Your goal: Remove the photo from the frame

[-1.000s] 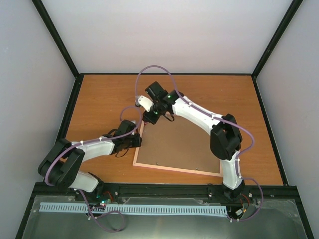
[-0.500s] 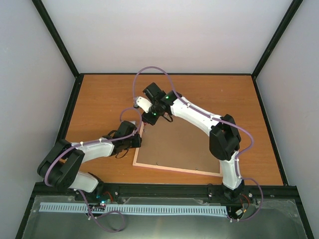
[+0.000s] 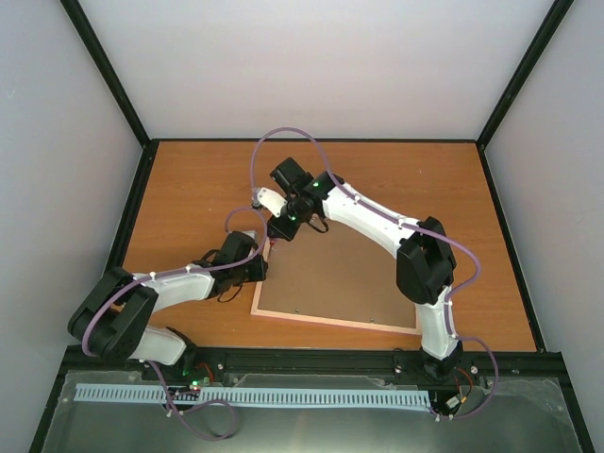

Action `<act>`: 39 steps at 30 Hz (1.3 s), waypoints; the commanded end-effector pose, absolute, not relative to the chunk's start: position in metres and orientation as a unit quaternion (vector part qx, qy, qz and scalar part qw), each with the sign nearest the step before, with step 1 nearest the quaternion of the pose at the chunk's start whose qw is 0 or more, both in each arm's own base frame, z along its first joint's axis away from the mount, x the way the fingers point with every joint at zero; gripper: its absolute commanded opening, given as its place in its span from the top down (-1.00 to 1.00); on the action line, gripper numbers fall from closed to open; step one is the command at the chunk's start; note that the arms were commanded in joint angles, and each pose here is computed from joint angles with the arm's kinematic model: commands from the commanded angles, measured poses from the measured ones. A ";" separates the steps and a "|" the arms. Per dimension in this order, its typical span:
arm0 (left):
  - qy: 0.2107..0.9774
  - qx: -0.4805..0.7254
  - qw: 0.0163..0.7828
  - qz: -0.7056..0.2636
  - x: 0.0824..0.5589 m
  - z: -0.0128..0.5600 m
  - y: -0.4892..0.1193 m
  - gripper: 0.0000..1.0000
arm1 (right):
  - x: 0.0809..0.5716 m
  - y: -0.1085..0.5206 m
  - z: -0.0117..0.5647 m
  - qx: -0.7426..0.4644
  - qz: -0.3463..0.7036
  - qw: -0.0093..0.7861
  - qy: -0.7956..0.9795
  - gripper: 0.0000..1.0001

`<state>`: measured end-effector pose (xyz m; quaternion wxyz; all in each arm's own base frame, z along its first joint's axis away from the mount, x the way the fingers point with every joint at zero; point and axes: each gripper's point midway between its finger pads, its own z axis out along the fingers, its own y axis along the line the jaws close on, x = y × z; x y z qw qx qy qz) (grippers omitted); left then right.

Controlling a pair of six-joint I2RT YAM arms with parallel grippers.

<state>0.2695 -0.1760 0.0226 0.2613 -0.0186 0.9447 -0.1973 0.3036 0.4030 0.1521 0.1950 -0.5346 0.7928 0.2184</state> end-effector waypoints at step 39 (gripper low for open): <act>0.955 -0.041 0.225 -0.188 0.250 0.005 -0.165 0.99 | 0.369 0.343 0.146 -0.488 -0.156 0.285 0.810 0.94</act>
